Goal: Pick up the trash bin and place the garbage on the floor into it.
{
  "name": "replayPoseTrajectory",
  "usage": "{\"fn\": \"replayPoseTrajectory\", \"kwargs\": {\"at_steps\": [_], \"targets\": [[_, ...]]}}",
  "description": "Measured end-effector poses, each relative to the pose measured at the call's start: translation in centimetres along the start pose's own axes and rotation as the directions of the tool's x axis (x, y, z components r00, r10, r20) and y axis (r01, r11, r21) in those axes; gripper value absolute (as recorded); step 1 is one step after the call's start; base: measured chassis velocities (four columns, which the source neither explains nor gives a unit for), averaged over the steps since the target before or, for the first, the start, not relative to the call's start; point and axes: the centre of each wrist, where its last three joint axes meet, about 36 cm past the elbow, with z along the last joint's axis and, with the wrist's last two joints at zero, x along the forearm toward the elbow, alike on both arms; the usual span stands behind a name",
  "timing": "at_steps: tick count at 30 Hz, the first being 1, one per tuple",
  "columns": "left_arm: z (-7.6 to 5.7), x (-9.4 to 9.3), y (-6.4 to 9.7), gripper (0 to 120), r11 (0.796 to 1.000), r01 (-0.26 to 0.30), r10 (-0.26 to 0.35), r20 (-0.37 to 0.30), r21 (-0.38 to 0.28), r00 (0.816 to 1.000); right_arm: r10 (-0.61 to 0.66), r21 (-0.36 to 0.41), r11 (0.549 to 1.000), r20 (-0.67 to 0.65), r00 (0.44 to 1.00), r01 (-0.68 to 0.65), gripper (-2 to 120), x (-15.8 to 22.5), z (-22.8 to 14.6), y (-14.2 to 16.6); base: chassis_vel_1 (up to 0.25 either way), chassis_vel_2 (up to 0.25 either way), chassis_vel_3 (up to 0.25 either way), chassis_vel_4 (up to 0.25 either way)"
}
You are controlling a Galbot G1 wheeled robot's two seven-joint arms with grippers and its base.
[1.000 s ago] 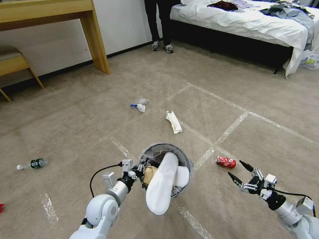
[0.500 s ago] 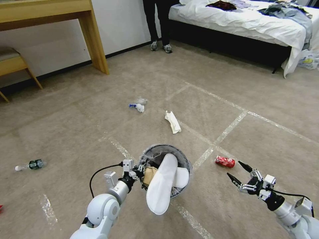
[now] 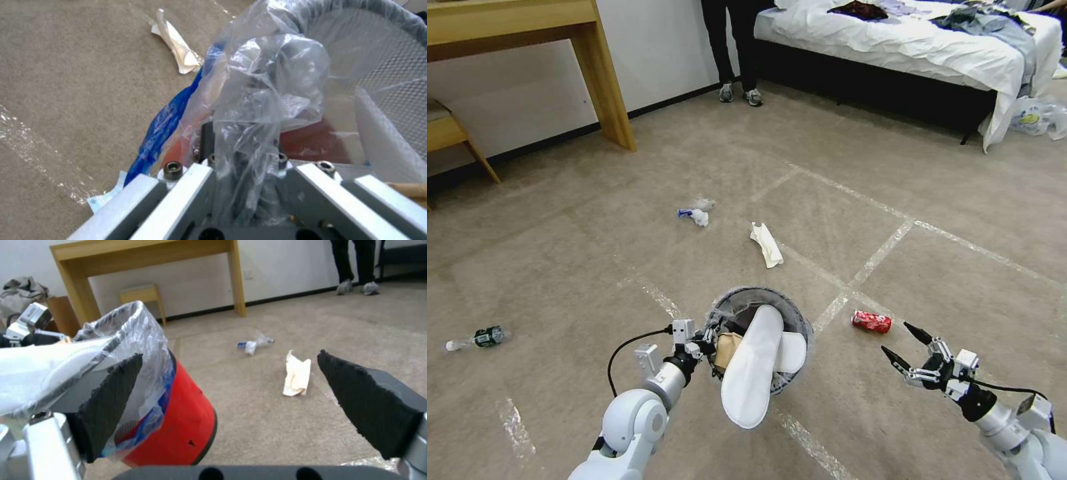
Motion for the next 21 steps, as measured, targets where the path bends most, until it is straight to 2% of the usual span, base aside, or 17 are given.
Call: {"fn": "replayPoseTrajectory", "kwargs": {"at_steps": [15,21], "targets": [[-0.12,-0.16,0.05,1,1.000,0.001,-0.001,0.007,0.004,1.000,-0.010,-0.013,1.000,0.007,1.000,0.010,100,-0.10,0.64,-0.48,0.000,0.000,0.000,0.000],[-0.14,-0.18,0.02,1,1.000,-0.001,0.001,0.007,0.008,1.000,-0.010,-0.014,1.000,0.006,1.000,0.010,100,-0.07,0.65,-0.52,-0.081,0.057,0.064,-0.085]]}}
